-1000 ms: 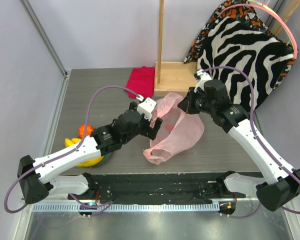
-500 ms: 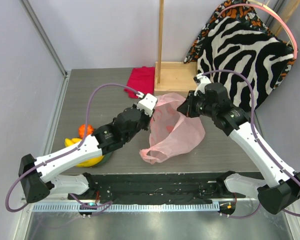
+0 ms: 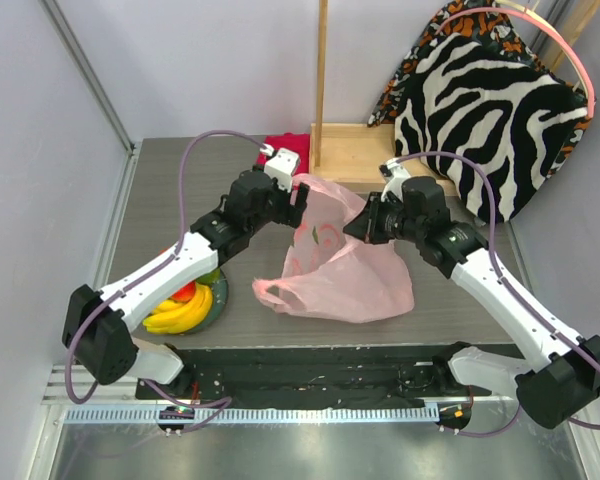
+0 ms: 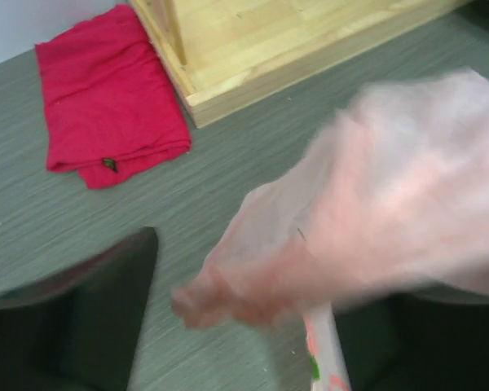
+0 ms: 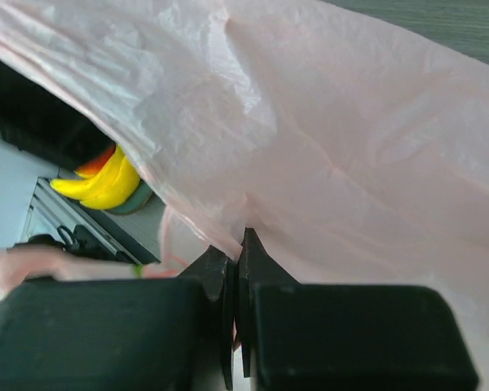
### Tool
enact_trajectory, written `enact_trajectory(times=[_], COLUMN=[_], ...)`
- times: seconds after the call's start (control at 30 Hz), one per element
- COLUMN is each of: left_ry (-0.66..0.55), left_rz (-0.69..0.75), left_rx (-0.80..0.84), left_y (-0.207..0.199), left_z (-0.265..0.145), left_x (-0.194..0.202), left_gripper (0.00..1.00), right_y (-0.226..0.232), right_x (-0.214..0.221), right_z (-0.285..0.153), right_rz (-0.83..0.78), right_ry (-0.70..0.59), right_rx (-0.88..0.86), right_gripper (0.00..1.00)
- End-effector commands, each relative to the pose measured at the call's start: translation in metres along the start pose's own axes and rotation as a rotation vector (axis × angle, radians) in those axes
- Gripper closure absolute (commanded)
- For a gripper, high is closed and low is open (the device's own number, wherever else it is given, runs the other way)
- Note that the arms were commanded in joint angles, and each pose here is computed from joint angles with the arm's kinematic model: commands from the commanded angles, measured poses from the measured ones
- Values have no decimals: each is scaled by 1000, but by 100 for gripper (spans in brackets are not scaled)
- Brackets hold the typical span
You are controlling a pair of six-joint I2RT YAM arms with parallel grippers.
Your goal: Place the fruits into the plastic bag
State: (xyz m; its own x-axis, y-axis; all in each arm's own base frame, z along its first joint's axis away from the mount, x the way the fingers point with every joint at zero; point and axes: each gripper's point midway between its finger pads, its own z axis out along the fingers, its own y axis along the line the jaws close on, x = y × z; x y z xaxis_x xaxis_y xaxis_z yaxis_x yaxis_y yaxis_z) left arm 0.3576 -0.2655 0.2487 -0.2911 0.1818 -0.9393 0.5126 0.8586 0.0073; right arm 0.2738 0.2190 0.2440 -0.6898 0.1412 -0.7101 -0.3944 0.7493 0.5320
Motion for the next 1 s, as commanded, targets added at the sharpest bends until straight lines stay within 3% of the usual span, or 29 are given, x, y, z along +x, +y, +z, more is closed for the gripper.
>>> enact_trajectory(times=[0.0,0.13,0.3,0.5,0.67,0.77,0.97], left_ry=[-70,-29,28,172,172,215,183], left_rz=[-23,6,-57,-212,-405,-421,-501], left_rx=[137,346,295,-77,-454,-682,-824], left_y=[-20,-50,-37,27,87,120,144], left_z=[-18,-58,-103,-139,-175,-210,-240], left_x=[-24,-5,20,81,104,121,126], left_gripper=[0,0,0,0,0,0,0], right_y=[0,-20,-31,-33,-31,-30,-28], right_x=[-29,-42,-56,-62,-62,-60,-60], right_z=[13,24,30,33,33,33,29], right_rz=[43,54,51,49,46,47,47], right_ry=[-120,-168,-202,-217,-219,-216,-223], right_rx=[14,122,186,185,163,154,139], right_gripper=[99,99,99,99,99,99,99])
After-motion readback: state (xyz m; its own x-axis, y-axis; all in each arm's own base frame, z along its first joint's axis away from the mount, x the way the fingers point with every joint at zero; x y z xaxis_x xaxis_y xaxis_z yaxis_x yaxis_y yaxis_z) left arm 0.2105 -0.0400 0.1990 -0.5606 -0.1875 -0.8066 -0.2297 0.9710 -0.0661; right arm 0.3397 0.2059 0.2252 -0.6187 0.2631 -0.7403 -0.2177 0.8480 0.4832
